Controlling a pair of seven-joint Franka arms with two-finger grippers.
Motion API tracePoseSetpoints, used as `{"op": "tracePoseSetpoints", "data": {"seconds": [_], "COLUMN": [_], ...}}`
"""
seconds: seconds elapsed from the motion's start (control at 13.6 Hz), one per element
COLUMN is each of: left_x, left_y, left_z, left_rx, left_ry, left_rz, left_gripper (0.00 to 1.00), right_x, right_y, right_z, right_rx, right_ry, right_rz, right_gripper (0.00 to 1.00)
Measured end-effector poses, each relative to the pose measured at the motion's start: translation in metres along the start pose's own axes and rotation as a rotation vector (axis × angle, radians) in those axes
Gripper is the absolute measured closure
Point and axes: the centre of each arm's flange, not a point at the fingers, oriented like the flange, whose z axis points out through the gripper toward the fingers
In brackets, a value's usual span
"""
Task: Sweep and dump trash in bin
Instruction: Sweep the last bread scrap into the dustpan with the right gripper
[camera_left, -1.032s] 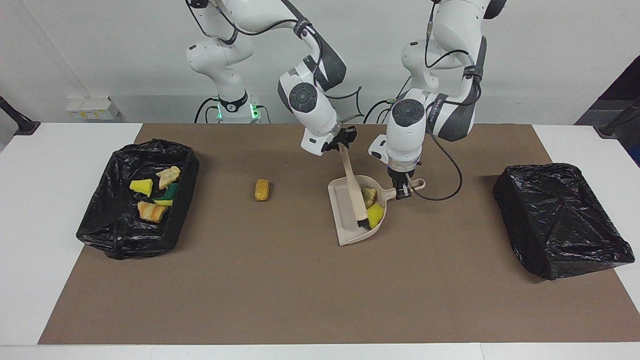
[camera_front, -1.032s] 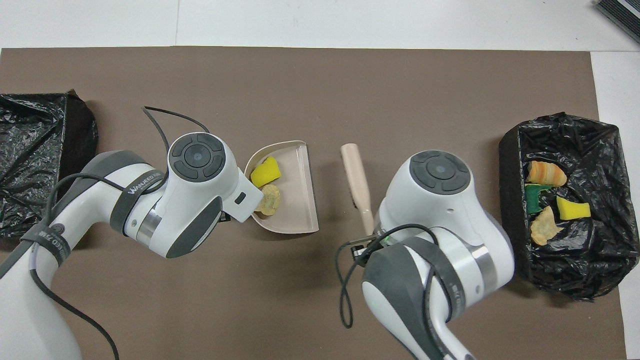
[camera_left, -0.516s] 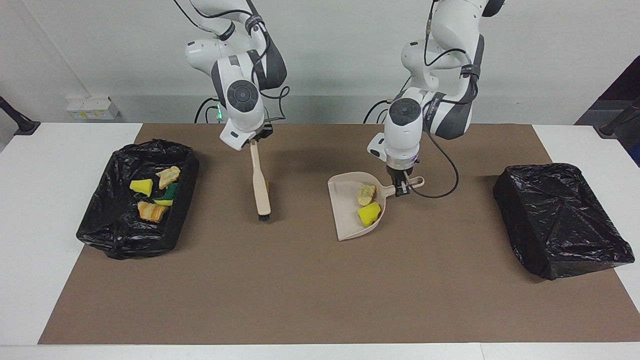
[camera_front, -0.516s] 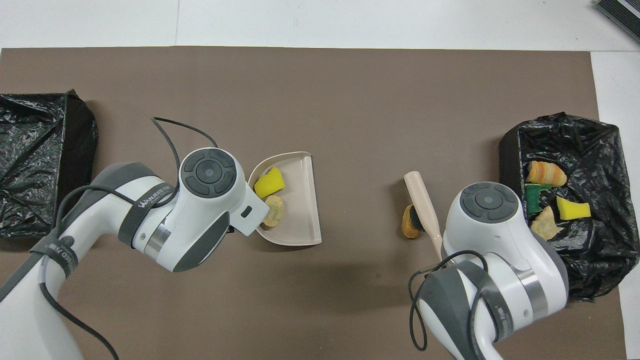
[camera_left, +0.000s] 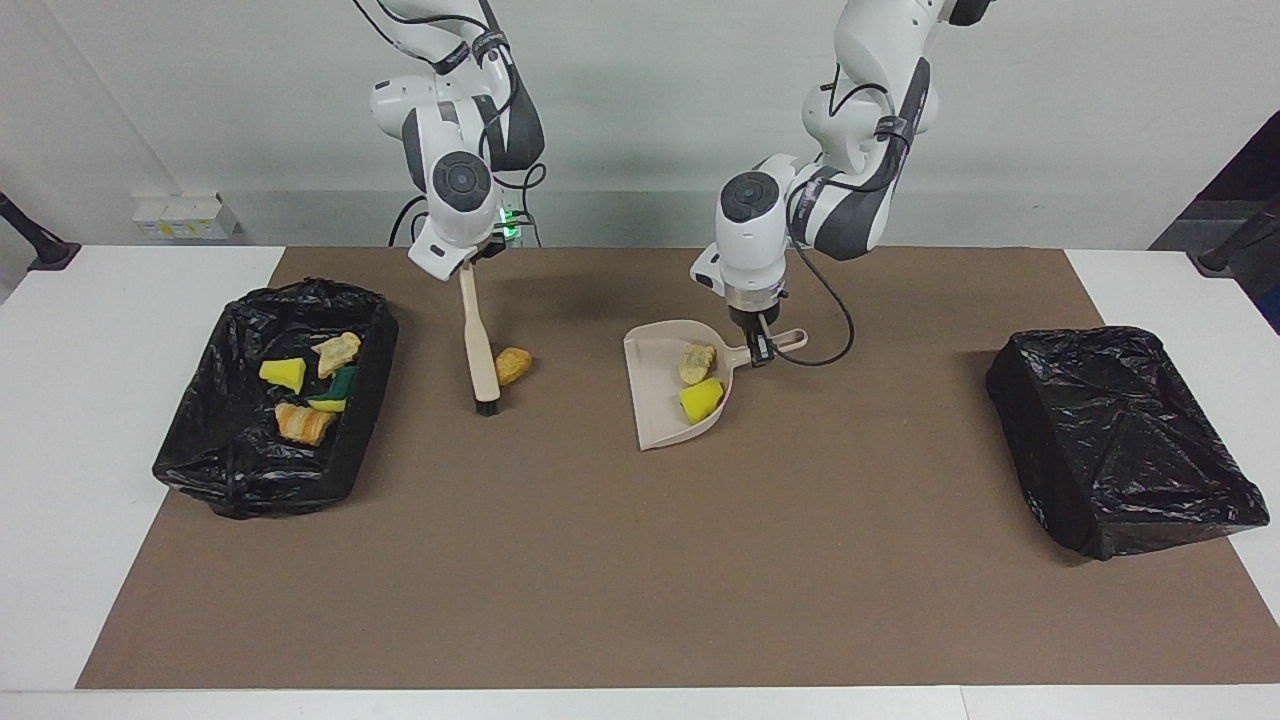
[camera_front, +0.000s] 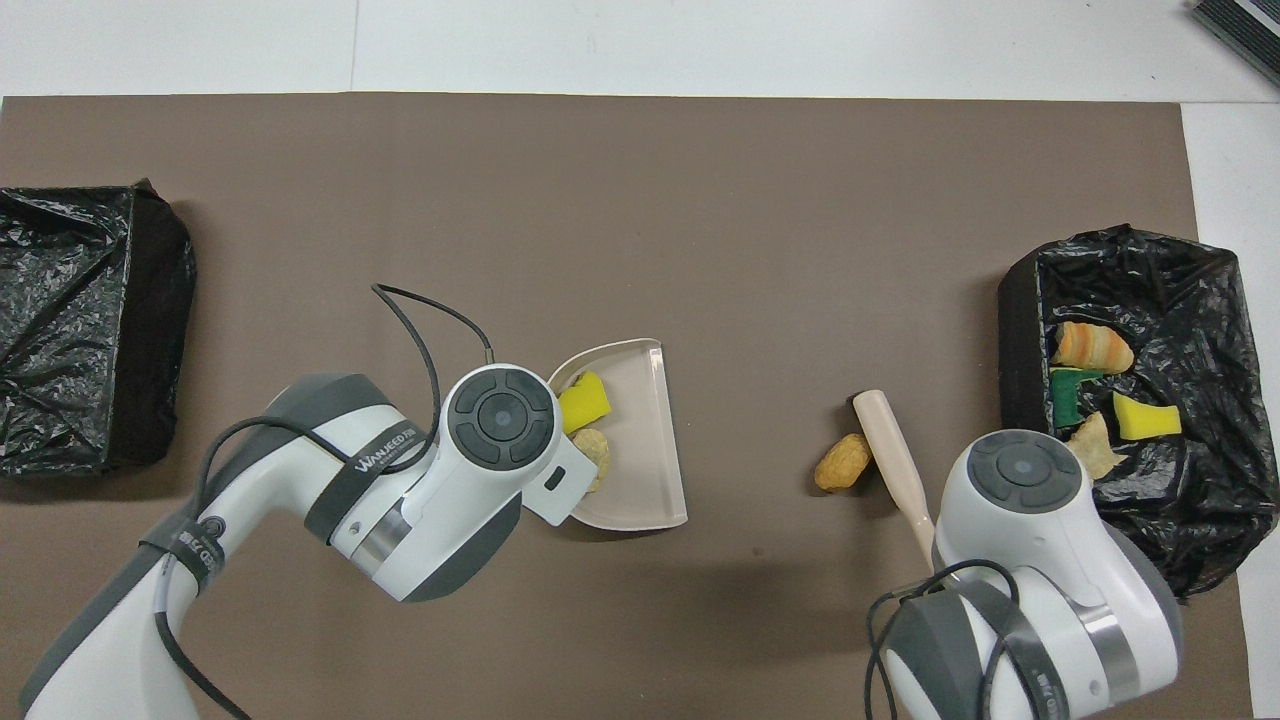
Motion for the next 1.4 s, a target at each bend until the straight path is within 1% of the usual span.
{"op": "tracePoseSetpoints", "data": {"seconds": [0.15, 0.44, 0.59, 0.88, 1.03, 1.25, 1.4], "left_x": [0.004, 0.009, 0.009, 0.009, 0.009, 0.009, 0.009], "left_y": [0.004, 0.009, 0.009, 0.009, 0.009, 0.009, 0.009], "left_z": [0.003, 0.003, 0.003, 0.003, 0.003, 0.003, 0.003], "left_rx": [0.006, 0.010, 0.010, 0.010, 0.010, 0.010, 0.010], "left_ry": [0.009, 0.016, 0.017, 0.017, 0.016, 0.016, 0.017], "left_rz": [-0.005, -0.018, -0.020, -0.021, -0.021, -0.021, -0.021], "left_gripper": [0.67, 0.67, 0.67, 0.67, 0.67, 0.67, 0.67], "right_x": [-0.001, 0.000, 0.004, 0.023, 0.025, 0.024, 0.021], "right_y": [0.011, -0.010, -0.039, -0.106, -0.137, -0.172, -0.198], "right_z": [0.008, 0.010, 0.009, 0.009, 0.002, -0.016, -0.027], "right_rx": [0.034, 0.188, 0.222, 0.326, 0.388, 0.485, 0.549], "right_ry": [-0.005, -0.010, 0.001, 0.076, 0.088, 0.088, 0.113], "right_rz": [0.016, 0.054, 0.104, 0.124, 0.126, 0.105, 0.089], "right_gripper": [0.72, 0.72, 0.72, 0.72, 0.72, 0.72, 0.72]}}
